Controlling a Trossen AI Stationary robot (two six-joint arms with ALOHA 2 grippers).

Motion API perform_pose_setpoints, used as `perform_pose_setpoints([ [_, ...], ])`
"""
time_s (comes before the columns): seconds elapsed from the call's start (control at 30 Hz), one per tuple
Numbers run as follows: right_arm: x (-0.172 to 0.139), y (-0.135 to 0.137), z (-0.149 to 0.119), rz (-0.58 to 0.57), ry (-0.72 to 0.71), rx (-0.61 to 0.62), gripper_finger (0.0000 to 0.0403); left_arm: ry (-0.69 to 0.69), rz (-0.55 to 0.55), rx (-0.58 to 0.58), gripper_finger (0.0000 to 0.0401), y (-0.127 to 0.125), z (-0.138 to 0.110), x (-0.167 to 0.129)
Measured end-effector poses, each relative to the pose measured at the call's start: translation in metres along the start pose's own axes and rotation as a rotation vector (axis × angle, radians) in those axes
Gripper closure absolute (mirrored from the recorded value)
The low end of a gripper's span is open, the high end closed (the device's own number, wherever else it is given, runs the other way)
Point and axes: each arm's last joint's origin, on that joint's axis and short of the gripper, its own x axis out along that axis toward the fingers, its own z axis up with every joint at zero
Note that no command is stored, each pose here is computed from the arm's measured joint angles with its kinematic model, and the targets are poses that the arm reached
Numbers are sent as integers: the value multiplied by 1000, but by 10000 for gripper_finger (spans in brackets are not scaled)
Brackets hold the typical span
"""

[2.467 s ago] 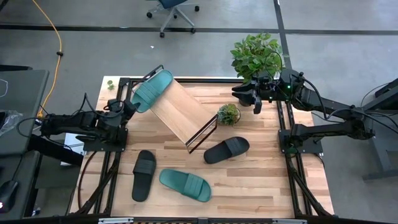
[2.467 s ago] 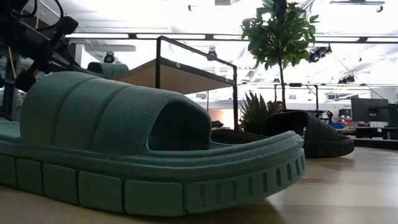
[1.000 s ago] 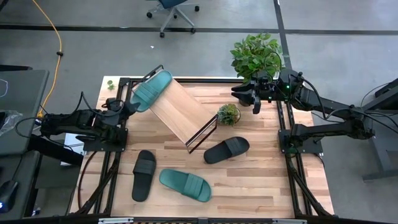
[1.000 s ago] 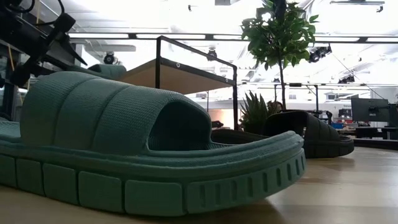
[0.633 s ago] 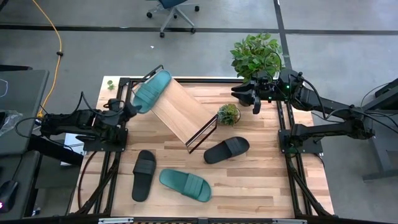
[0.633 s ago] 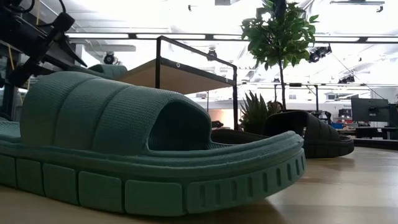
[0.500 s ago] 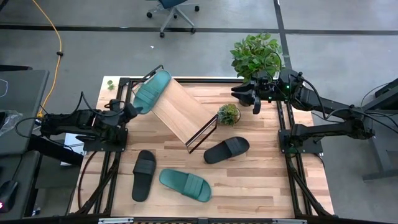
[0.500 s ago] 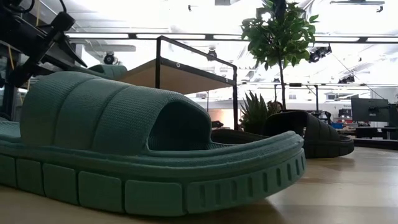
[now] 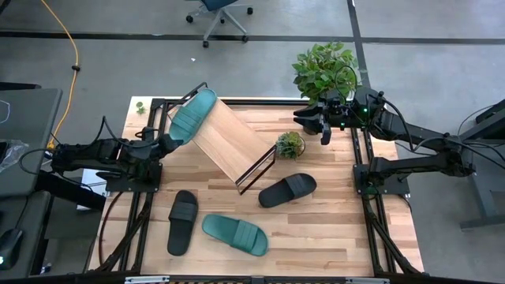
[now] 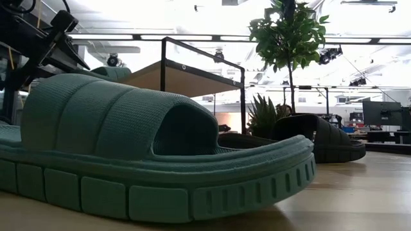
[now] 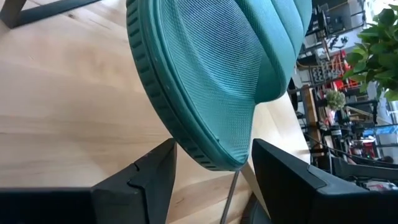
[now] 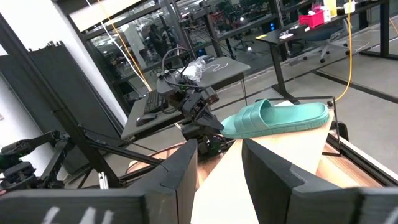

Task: Pick and place slippers onto the shelf
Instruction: Put the right green pair of slippers on the shelf

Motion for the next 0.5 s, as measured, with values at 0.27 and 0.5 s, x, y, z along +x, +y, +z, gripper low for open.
perform_pose_setpoints([
  [0.27, 0, 0, 0, -1, 0, 0, 284, 69, -14, 28, 203, -1, -2, 0],
  [0.5, 0, 0, 0, -2, 0, 0, 284, 123, -39, 26, 203, -3, -3, 0],
])
